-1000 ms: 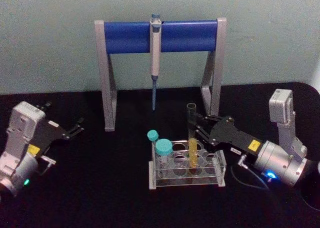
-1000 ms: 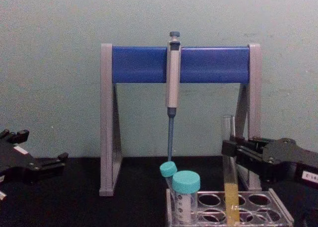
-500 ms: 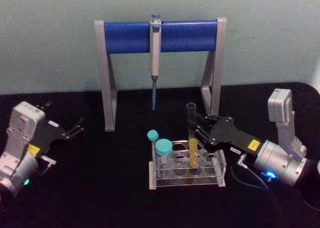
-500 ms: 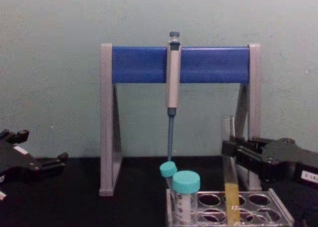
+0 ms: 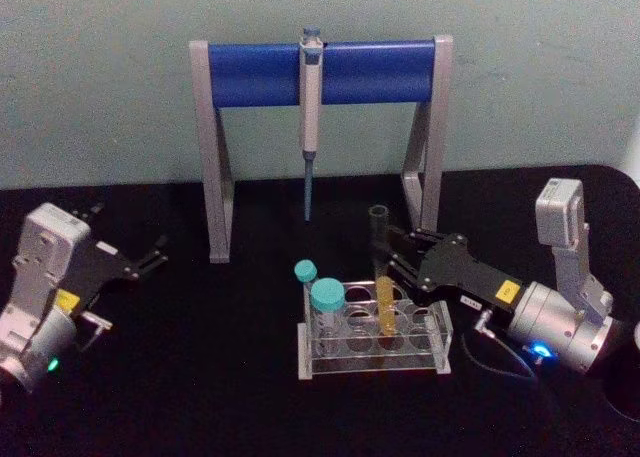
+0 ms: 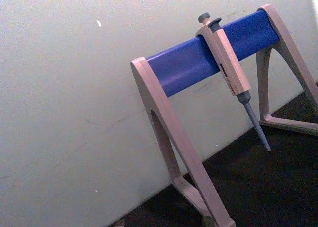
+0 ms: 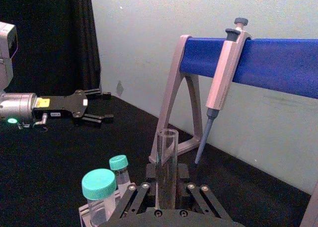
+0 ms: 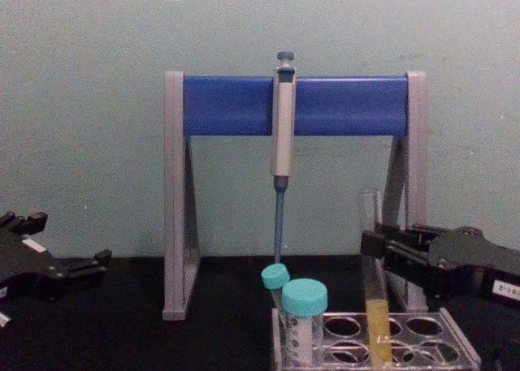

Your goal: Pick up the test tube from the test tube rack, shake it, then place it back into the test tube rack.

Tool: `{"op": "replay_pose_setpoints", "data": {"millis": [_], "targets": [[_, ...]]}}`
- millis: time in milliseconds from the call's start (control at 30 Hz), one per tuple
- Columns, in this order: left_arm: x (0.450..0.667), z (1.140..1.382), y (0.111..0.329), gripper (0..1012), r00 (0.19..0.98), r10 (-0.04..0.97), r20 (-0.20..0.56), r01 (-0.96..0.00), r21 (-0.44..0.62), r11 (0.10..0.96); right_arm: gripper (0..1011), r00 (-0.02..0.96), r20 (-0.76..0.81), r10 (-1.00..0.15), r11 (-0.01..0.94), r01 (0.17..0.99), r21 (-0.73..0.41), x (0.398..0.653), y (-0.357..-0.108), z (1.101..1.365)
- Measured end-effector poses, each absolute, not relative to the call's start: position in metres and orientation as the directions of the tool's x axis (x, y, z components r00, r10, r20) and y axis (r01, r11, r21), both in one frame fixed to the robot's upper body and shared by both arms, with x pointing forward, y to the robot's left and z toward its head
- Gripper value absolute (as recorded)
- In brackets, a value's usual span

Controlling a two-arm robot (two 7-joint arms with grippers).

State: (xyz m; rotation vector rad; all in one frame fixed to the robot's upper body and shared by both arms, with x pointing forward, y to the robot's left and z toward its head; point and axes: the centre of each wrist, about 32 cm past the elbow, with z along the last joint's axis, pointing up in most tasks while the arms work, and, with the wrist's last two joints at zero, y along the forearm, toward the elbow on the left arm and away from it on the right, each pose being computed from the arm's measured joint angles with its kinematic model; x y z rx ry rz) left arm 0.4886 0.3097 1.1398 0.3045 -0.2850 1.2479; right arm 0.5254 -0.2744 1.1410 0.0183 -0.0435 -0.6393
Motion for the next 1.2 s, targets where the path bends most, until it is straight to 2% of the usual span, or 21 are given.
{"op": "replay_pose_setpoints", "data": {"millis": [67,100,200,367,467,600,700,733,833,1033,1200], "targets": [[0.4886,1.1398,0.3097,1001,0.292,0.880,0.374,-0.955,0.070,0.287,308,0.802,0.035,-0.597,0.802,0.596,0.031,0.5254,-0.2744,1.1410],[0.4886,1.1398,0.3096,1001,0.292,0.880,0.374,-0.955,0.070,0.287,367,0.802,0.035,-0.597,0.802,0.596,0.031,0.5254,-0.2745,1.1410],[0.4886,1.1398,0.3097,1001,0.292,0.880,0.374,-0.955,0.070,0.287,424,0.802,0.035,-0.597,0.802,0.596,0.031,0.5254,-0.2746,1.1411],[0.4886,1.1398,0.3097,1001,0.292,0.880,0.374,-0.955,0.070,0.287,623,0.802,0.035,-0.597,0.803,0.596,0.032,0.5254,-0.2746,1.1411],[0.4886,1.1398,0.3097,1001,0.292,0.880,0.374,-0.955,0.070,0.287,683,0.802,0.035,-0.597,0.803,0.596,0.032,0.5255,-0.2746,1.1412],[0.4886,1.1398,0.3097,1001,0.292,0.880,0.374,-0.955,0.070,0.287,840,0.802,0.035,-0.597,0.803,0.596,0.032,0.5255,-0.2746,1.1412],[0.4886,1.1398,0.3097,1001,0.292,0.880,0.374,-0.955,0.070,0.287,890,0.802,0.034,-0.597,0.802,0.596,0.033,0.5255,-0.2746,1.1412],[0.4886,1.1398,0.3097,1001,0.292,0.880,0.374,-0.955,0.070,0.287,939,0.802,0.034,-0.597,0.802,0.596,0.033,0.5255,-0.2746,1.1412],[0.4886,1.1398,0.3097,1001,0.292,0.880,0.374,-0.955,0.070,0.287,1000,0.802,0.034,-0.597,0.802,0.596,0.033,0.5255,-0.2746,1.1412],[0.4886,1.1398,0.3097,1001,0.292,0.880,0.374,-0.955,0.070,0.287,1000,0.803,0.038,-0.595,0.803,0.594,0.044,0.5254,-0.2747,1.1419],[0.4886,1.1397,0.3097,1001,0.292,0.880,0.374,-0.955,0.070,0.287,1000,0.776,0.058,-0.628,0.773,0.612,0.168,0.5193,-0.2762,1.1503]]}}
